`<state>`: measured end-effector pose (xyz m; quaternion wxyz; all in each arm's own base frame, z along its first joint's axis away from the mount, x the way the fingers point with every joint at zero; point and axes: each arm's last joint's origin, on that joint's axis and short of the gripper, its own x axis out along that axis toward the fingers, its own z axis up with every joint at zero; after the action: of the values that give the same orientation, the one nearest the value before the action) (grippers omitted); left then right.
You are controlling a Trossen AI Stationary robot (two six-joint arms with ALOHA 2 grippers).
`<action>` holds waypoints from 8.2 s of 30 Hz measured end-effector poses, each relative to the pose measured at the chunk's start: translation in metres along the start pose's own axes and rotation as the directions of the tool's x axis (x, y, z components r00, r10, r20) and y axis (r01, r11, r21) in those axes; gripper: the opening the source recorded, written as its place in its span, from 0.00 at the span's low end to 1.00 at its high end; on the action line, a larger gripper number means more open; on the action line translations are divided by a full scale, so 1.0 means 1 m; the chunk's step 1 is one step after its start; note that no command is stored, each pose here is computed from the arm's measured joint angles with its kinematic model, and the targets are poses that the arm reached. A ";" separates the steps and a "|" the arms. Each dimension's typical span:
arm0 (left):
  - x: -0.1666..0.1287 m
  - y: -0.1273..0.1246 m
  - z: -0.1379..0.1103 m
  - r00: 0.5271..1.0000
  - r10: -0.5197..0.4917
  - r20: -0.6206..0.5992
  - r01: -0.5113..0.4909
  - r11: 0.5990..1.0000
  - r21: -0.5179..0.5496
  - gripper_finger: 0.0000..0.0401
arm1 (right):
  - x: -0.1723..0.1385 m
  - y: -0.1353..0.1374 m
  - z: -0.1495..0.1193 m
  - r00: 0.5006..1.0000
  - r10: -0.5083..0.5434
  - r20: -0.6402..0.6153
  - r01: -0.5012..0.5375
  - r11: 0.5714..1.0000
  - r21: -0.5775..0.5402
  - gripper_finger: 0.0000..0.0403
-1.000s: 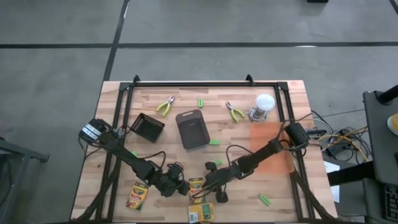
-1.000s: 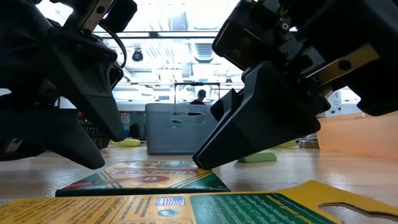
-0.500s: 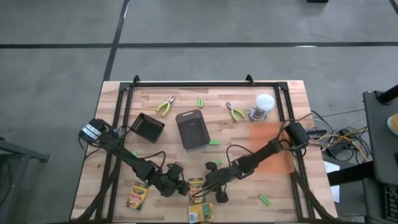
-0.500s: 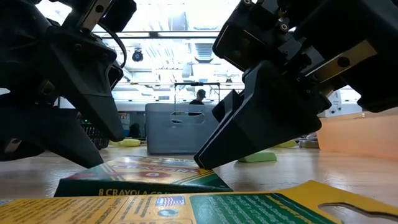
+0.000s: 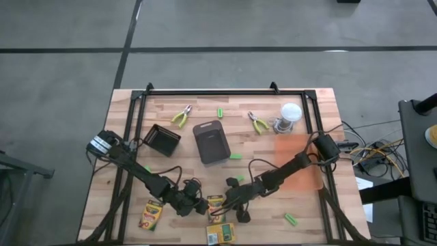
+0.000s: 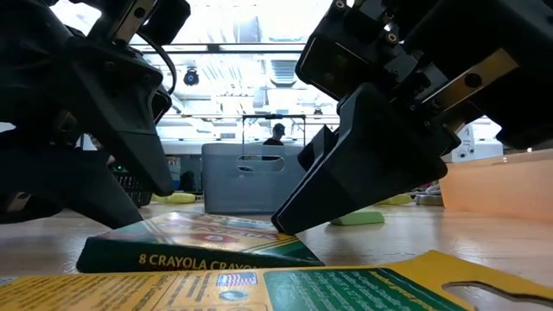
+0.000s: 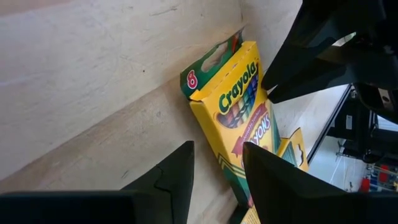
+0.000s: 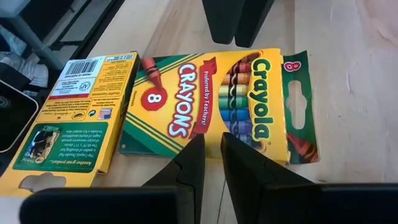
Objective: Pick & Place School Supplies
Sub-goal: Put the top right yellow crayon box into the black transparent bin
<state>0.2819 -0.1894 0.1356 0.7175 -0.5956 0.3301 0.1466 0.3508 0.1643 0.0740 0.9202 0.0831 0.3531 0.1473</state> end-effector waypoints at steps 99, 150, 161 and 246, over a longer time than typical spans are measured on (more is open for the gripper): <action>0.027 0.004 0.018 0.999 -0.018 -0.027 0.021 0.995 0.098 0.32 | 0.000 0.000 0.000 1.000 -0.003 -0.008 0.003 1.000 -0.007 0.14; 0.010 -0.005 0.025 0.999 0.010 0.037 -0.018 0.974 0.224 0.11 | -0.049 0.020 0.038 0.996 -0.037 0.080 0.053 0.975 -0.215 0.14; -0.021 -0.013 0.035 0.985 0.057 0.165 -0.105 0.949 0.298 0.11 | -0.079 0.041 0.044 0.996 -0.023 0.087 0.049 0.949 -0.310 0.14; -0.072 -0.004 0.219 0.822 0.255 0.509 -0.541 0.626 0.561 0.29 | -0.105 0.048 0.024 0.989 -0.148 -0.005 0.143 0.965 -0.220 0.14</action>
<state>0.2960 0.0312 0.2012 0.8823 -0.1570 0.3397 0.2854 0.2826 0.1736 0.1693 0.9282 -0.0465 0.3498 0.1182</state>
